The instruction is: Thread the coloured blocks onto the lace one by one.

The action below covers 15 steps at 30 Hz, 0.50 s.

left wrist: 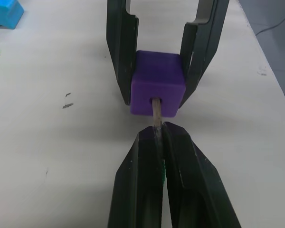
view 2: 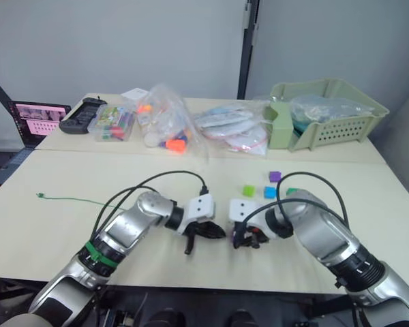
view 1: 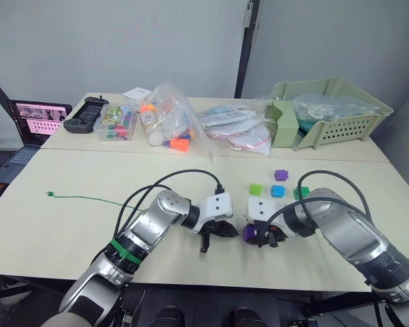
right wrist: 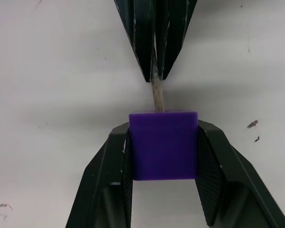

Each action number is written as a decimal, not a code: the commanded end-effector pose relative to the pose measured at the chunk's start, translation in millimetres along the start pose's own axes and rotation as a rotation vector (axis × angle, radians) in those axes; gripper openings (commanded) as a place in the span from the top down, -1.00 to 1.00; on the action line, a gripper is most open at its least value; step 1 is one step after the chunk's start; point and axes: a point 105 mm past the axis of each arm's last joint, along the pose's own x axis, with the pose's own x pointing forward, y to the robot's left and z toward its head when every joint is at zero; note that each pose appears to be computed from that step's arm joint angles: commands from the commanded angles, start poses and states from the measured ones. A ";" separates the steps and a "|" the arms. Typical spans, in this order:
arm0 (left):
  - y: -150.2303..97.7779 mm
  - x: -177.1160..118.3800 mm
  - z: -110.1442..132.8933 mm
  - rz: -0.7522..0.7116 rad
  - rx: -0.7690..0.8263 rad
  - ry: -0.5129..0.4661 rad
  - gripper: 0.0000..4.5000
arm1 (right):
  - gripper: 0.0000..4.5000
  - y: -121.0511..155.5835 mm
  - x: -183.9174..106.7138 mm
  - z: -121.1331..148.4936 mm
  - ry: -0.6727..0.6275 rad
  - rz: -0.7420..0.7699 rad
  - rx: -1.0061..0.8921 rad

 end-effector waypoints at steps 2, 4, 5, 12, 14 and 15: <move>-1.4 5.8 16.3 -0.020 0.034 -0.046 1.00 | 0.48 -0.2 -4.8 8.0 -0.025 -0.029 -0.029; -2.5 7.3 16.0 -0.026 0.031 -0.049 1.00 | 0.48 0.2 -4.3 6.1 -0.023 -0.033 -0.025; -2.7 7.5 15.3 -0.026 0.031 -0.048 1.00 | 0.48 0.3 -4.3 5.5 -0.022 -0.035 -0.024; -2.0 8.7 11.9 -0.011 0.020 -0.053 1.00 | 0.48 1.5 -3.7 1.5 -0.018 -0.042 -0.020; -1.0 8.6 13.6 -0.003 0.007 -0.067 0.84 | 0.48 1.0 -3.6 1.4 -0.018 -0.044 -0.020; -1.4 8.8 14.8 -0.007 0.001 -0.077 0.68 | 0.48 0.7 -3.6 1.3 -0.018 -0.044 -0.020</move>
